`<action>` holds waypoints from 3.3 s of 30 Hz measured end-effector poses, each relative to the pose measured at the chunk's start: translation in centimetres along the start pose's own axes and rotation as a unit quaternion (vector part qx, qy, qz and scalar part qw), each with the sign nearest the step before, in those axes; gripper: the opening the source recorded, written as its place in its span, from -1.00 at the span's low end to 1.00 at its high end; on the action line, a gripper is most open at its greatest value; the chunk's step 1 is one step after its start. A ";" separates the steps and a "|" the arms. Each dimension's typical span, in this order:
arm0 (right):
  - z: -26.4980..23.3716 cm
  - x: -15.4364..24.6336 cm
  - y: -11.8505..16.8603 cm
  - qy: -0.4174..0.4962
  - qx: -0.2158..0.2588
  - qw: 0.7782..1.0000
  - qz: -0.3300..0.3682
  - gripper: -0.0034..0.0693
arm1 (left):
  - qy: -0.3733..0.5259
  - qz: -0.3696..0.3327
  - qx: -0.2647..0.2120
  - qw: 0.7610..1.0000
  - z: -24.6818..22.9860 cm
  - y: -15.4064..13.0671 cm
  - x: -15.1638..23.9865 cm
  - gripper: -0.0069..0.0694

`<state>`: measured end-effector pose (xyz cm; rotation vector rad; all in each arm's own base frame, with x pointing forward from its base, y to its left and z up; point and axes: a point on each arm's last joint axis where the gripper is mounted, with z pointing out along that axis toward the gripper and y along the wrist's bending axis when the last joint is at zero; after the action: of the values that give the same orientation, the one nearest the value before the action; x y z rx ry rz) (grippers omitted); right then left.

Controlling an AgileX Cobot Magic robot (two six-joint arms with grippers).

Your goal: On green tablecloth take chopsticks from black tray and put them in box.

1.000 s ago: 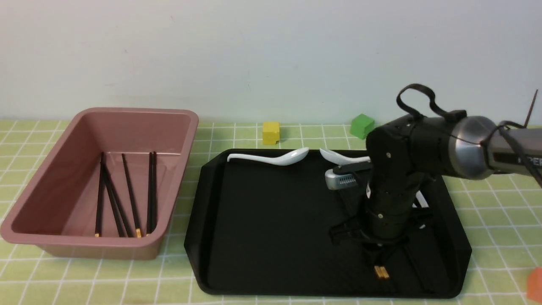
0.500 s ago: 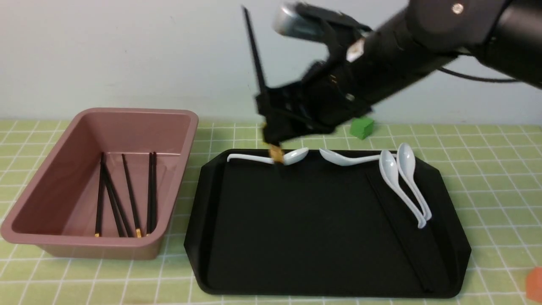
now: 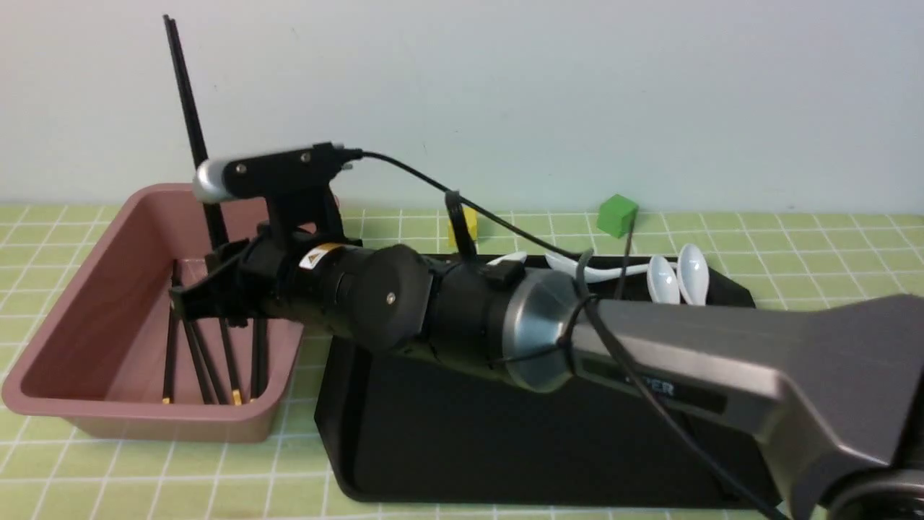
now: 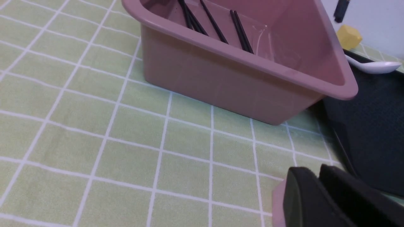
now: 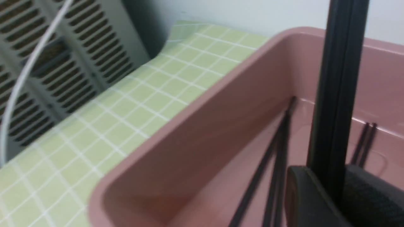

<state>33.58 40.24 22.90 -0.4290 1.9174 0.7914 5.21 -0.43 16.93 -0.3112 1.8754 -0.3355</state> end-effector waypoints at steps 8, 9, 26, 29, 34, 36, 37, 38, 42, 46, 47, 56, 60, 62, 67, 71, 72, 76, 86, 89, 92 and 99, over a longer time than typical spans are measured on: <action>0.2 1.1 0.1 0.041 -0.018 0.999 -0.016 -0.06 | 0.000 0.000 0.000 1.000 0.0 0.0 0.0 -0.61; 0.0 0.9 0.3 0.055 -0.029 0.998 -0.030 -0.06 | 0.000 0.000 0.000 1.000 0.0 0.0 0.0 -0.61; -23.8 -15.9 -4.2 0.201 -0.129 0.964 -0.121 -0.94 | 0.000 0.000 0.000 1.000 0.0 0.0 0.0 -0.61; -27.8 -17.0 -6.0 0.219 -0.080 0.965 -0.119 -0.92 | 0.000 0.000 0.000 1.000 0.0 0.0 0.0 -0.61; -33.3 -17.3 -9.3 0.225 0.065 0.965 -0.121 -0.91 | 0.000 0.000 0.000 1.000 0.0 0.0 0.0 -0.61; -35.3 -16.4 -10.2 0.232 0.114 0.960 -0.105 -0.91 | 0.000 0.000 0.000 1.000 0.0 0.0 0.0 -0.61; -36.0 -15.9 -10.4 0.234 0.129 0.959 -0.098 -0.91 | 0.000 0.000 0.000 1.000 0.0 0.0 0.0 -0.61; -37.4 -15.0 -10.3 0.235 0.145 0.957 -0.089 -0.91 | 0.000 0.000 0.000 1.000 0.0 0.0 0.0 -0.61; -40.4 -10.7 -9.5 0.248 0.159 0.953 -0.069 -0.91 | 0.000 0.000 0.000 1.000 0.0 0.0 0.0 -0.61; -42.7 -5.2 -8.6 0.186 0.167 0.966 -0.067 -0.90 | 0.000 0.000 0.000 1.000 0.0 0.0 0.0 -0.61; -42.8 -3.7 -8.7 0.170 0.169 0.969 -0.063 -0.90 | 0.000 0.000 0.000 1.000 0.0 0.0 0.0 -0.61; -43.8 5.1 -10.3 -0.054 0.219 0.972 -0.058 -0.89 | 0.000 0.000 0.000 1.000 0.0 0.0 0.0 -0.61; -43.7 5.8 -10.8 -0.083 0.231 0.968 -0.058 -0.88 | 0.000 0.000 0.000 1.000 0.0 0.0 0.0 -0.61; -43.8 5.8 -10.8 -0.086 0.231 0.967 -0.058 -0.88 | 0.000 0.000 0.000 1.000 0.0 0.0 0.0 -0.61; -43.7 5.9 -10.8 -0.085 0.231 0.968 -0.058 -0.87 | 0.000 0.000 0.000 1.000 0.0 0.0 0.0 -0.61; -43.7 5.9 -10.8 -0.084 0.231 0.968 -0.058 -0.86 | 0.000 0.000 0.000 1.000 0.0 0.0 0.0 -0.61; -43.7 5.9 -10.8 -0.084 0.231 0.968 -0.058 -0.85 | 0.000 0.000 0.000 1.000 0.0 0.0 0.0 -0.61; -43.7 5.9 -10.8 -0.084 0.231 0.968 -0.058 -0.84 | 0.000 0.000 0.000 1.000 0.0 0.0 0.0 -0.61; -44.0 8.3 -11.5 -0.109 0.250 0.962 -0.031 -0.81 | 0.000 0.000 0.000 1.000 0.0 0.0 0.0 -0.61; -44.3 10.4 -12.3 -0.126 0.278 0.952 -0.021 -0.80 | 0.000 0.000 0.000 1.000 0.0 0.0 0.0 -0.61; -44.5 12.4 -13.1 -0.138 0.308 0.941 -0.008 -0.79 | 0.000 0.000 0.000 1.000 0.0 0.0 0.0 -0.61; -44.5 15.4 -13.9 -0.154 0.330 0.931 0.005 -0.78 | 0.000 0.000 0.000 1.000 0.0 0.0 0.0 -0.61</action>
<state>5.58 0.26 18.24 0.1178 1.7564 0.1652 5.21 -0.42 16.93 -0.3116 1.8753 -0.3353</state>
